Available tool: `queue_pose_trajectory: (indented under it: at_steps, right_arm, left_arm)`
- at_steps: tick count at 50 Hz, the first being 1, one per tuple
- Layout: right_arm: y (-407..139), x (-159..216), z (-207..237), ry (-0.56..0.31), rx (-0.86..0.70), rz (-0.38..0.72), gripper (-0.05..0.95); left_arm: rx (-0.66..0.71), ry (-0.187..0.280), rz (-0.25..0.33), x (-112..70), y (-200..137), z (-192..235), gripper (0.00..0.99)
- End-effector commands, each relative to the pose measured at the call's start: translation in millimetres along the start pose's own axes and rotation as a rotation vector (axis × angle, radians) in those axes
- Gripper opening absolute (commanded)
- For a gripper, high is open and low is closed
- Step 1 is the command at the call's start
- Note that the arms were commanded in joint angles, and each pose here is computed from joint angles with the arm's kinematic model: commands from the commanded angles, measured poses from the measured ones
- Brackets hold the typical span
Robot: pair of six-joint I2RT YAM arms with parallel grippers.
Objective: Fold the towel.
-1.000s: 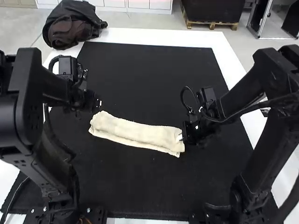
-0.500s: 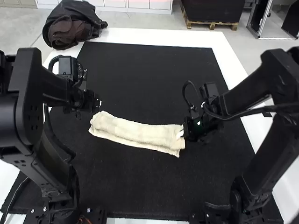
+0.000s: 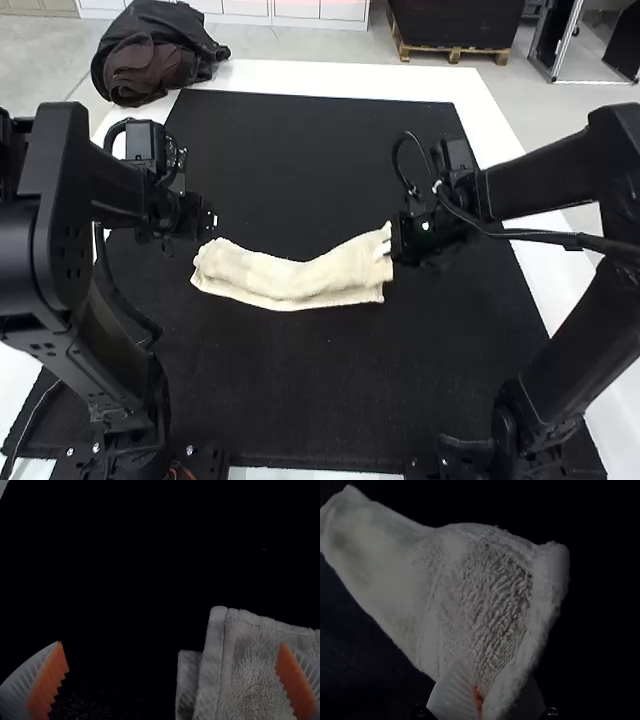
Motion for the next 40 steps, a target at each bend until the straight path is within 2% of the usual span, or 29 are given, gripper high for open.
queue_pose_trajectory:
  at_steps: [1, 14, 21, 40]
  right_arm:
    - [0.5, 30.9, -14.3, -0.028, -0.015, -0.066, -0.02]
    - [19.0, 68.8, -17.3, -0.059, 0.029, -0.140, -0.02]
    - [27.7, 79.7, -27.1, -0.084, 0.025, -0.161, -0.02]
    - [61.6, 116.0, -47.1, -0.160, 0.046, -0.232, -0.02]
  left_arm:
    - [-0.069, -0.009, -0.015, 4.7, -7.9, -23.0, 0.972]
    - [-0.095, -0.015, -0.060, 11.7, -8.6, -28.9, 0.972]
    - [-0.108, -0.017, -0.115, 19.9, -10.5, -32.7, 0.972]
    - [-0.166, -0.097, -0.250, 71.9, -27.9, -42.1, 0.972]
Point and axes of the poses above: each hand's point on the last joint's axis, 136 mm out from that joint toward the fingers, its own y axis out along the fingers, its own x axis along the line the jaws close on, z = x × y, the point moved 2 cm from there along -y, back along the fingers, and after that the axes turned 7 degrees about -y, right-handed, at the moved point
